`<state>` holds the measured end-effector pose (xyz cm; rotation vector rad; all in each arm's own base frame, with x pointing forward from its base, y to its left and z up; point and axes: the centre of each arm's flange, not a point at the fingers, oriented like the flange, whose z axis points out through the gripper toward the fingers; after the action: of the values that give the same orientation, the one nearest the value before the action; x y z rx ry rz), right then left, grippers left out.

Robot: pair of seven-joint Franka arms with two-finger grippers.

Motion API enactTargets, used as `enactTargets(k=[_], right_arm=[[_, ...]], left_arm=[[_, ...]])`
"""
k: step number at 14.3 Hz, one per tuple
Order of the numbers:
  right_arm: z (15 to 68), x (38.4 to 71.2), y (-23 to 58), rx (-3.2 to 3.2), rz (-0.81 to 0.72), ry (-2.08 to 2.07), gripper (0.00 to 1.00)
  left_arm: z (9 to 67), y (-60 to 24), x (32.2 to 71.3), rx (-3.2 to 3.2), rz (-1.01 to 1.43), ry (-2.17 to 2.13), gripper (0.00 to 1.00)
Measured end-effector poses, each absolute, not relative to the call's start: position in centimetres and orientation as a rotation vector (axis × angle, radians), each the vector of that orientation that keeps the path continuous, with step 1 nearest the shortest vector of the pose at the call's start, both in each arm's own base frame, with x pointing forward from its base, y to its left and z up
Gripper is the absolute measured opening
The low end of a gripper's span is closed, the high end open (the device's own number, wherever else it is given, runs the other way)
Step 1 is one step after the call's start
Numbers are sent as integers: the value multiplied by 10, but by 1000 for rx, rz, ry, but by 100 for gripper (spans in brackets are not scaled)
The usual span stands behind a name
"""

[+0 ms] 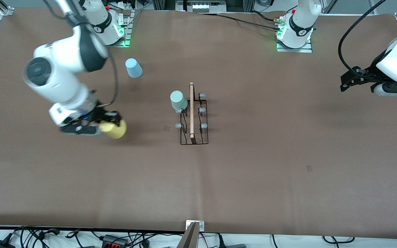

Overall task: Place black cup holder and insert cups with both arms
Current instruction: 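Place the yellow cup onto a rack peg with the right gripper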

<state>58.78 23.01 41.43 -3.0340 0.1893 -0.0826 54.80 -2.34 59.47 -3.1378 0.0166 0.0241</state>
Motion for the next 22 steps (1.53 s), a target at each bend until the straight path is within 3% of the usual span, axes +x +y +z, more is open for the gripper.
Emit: enactTargets(k=[5, 10, 22], right_arm=[[423, 561, 340, -2958, -82, 430, 67], [392, 542, 406, -2971, -95, 502, 67], [366, 542, 423, -2965, -153, 509, 67]], left_arm=[[600, -11, 545, -3137, 61, -1, 100], [600, -18, 544, -3137, 63, 22, 100], [603, -36, 544, -3135, 55, 72, 100]])
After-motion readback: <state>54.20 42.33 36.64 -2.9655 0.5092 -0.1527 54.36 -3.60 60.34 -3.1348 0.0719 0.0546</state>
